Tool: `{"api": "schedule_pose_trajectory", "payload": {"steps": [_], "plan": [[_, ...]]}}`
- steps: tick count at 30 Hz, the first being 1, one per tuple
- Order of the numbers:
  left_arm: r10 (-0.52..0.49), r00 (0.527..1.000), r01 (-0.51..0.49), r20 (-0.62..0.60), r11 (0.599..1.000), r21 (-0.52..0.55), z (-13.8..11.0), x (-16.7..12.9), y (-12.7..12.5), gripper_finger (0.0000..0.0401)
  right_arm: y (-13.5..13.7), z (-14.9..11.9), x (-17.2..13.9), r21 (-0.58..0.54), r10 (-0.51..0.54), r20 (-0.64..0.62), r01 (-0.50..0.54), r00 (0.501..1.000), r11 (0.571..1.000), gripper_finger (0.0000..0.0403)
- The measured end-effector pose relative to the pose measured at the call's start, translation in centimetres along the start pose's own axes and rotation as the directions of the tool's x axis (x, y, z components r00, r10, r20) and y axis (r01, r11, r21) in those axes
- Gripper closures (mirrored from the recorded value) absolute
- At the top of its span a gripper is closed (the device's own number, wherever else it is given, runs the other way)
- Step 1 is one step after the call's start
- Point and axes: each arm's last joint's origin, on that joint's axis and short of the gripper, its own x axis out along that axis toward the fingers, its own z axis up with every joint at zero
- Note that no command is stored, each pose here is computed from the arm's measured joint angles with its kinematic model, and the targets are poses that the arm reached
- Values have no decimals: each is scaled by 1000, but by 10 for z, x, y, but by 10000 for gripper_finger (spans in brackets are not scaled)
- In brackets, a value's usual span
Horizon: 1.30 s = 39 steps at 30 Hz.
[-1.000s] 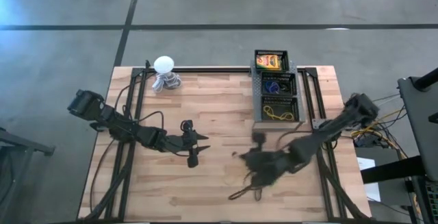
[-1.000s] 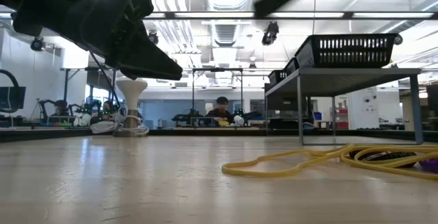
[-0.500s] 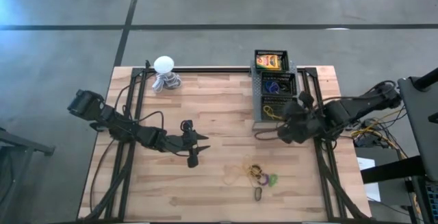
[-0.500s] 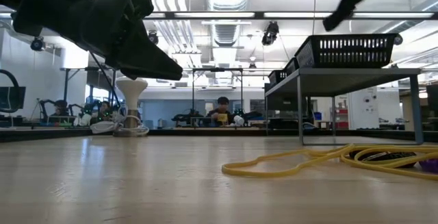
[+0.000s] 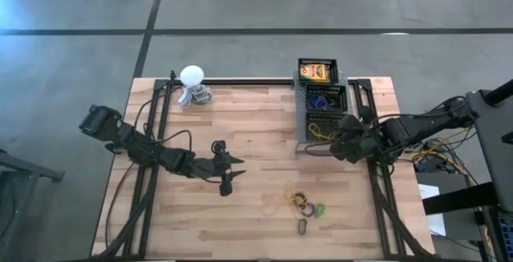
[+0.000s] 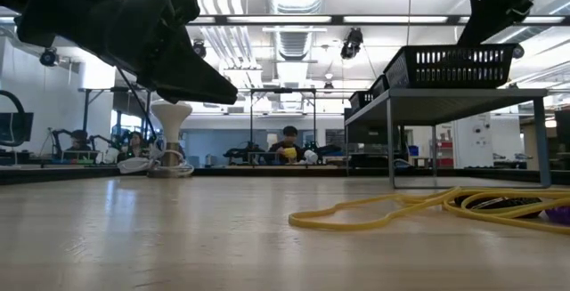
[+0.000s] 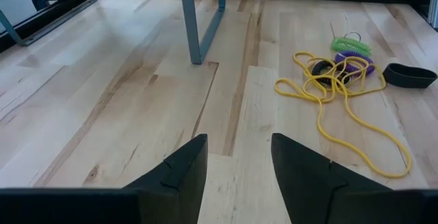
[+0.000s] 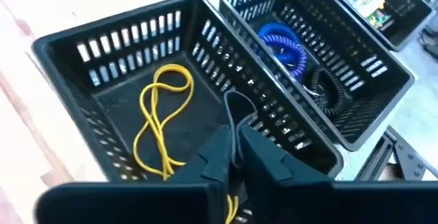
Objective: Pick & Place Office Desk Supplies
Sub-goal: Put the black rubber band into the bottom black bin on the shelf, then put the green spring keychain into the middle black bin on the shelf
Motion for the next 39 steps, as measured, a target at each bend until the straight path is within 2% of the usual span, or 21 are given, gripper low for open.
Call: {"api": "schedule_pose_trajectory", "payload": {"steps": [3,7,13,19,22,24,26,28,31,34,37,39], "plan": [[0,1000,0,2,1000,-1,0,0,0,233,-2,-1,-1,11,-5,12,5,1000,1000,334],[0,1000,0,2,1000,-1,0,0,0,233,-5,6,-4,22,-76,112,74,991,997,285],[0,1000,0,2,1000,-1,0,0,0,233,-2,15,-10,0,-65,136,66,989,998,247],[0,1000,0,0,1000,0,0,0,0,233,15,22,-16,-23,41,153,-38,987,999,242],[0,1000,0,0,1000,0,0,0,0,233,38,26,-20,-76,151,197,-138,969,987,248],[0,1000,0,0,1000,0,0,0,0,233,59,25,-22,-131,256,194,-234,947,963,252],[0,1000,0,0,1000,0,0,0,0,233,79,21,-22,-177,362,148,-336,920,925,256],[0,1000,0,0,1000,0,0,0,0,233,96,13,-22,-215,445,50,-426,894,879,259],[0,1000,0,-1,1000,0,0,0,0,233,120,-7,-17,-214,508,-122,-522,853,826,264],[0,1000,0,-1,1000,0,0,0,0,233,141,-31,-8,-164,503,-282,-558,817,814,267],[0,1000,0,-1,1000,0,0,0,0,233,159,-51,0,-130,483,-437,-584,759,801,268],[0,1000,0,0,1000,0,0,0,0,233,168,-63,6,-111,454,-500,-575,737,811,264]]}}
